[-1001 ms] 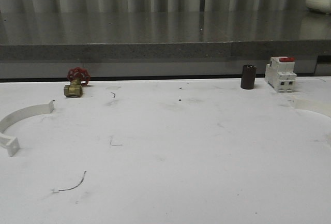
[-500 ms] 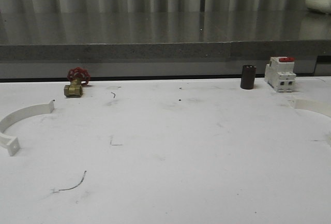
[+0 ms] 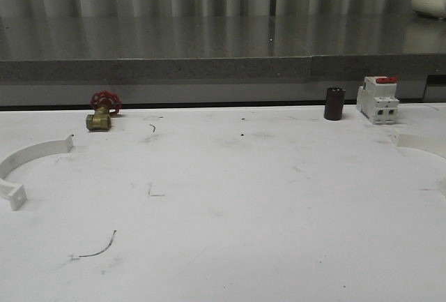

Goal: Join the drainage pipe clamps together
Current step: 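Move the left gripper down toward the white clamp half near it, then close the left gripper on the white clamp half's tab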

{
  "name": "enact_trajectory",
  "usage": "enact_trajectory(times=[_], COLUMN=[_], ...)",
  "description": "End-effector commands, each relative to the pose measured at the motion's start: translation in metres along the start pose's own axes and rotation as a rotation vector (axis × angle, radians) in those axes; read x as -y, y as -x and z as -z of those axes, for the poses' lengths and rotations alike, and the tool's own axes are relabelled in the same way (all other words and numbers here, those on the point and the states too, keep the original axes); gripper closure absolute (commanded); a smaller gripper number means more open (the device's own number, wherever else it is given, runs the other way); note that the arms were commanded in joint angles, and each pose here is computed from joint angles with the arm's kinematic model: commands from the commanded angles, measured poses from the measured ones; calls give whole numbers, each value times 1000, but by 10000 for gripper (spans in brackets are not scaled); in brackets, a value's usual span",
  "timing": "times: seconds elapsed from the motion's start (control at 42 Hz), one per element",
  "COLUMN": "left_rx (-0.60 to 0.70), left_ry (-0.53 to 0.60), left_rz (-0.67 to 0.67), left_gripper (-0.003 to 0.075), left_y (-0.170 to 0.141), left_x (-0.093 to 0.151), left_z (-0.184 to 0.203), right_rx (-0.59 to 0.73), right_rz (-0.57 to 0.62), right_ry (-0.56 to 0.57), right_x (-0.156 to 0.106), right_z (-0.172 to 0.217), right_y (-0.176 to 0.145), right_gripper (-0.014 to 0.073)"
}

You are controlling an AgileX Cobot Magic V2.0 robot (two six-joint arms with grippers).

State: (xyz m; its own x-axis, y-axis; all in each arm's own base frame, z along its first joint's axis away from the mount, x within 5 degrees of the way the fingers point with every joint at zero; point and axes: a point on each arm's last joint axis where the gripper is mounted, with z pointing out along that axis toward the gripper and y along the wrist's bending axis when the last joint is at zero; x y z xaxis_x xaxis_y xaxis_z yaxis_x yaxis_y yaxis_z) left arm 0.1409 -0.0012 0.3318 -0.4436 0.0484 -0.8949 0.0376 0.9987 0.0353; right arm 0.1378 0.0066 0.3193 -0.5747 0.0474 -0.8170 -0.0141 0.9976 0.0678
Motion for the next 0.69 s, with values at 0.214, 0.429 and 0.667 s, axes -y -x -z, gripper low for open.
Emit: enact_trajectory(times=[0.214,0.429,0.667], left_rx=[-11,-130,-251], left_ry=[-10,-65,-117], left_rz=[25,1,-53], left_gripper=[274,261,261], left_y=[9,21,37], left_x=[0,9,24], left_z=[-20,-35,-77], right_rx=[77,77,77], right_rz=[9,9,8], right_ry=[-9,-9,-8], right_x=[1,1,1], right_z=[2,2,2], right_y=[15,15,15], right_gripper=[106,106,106])
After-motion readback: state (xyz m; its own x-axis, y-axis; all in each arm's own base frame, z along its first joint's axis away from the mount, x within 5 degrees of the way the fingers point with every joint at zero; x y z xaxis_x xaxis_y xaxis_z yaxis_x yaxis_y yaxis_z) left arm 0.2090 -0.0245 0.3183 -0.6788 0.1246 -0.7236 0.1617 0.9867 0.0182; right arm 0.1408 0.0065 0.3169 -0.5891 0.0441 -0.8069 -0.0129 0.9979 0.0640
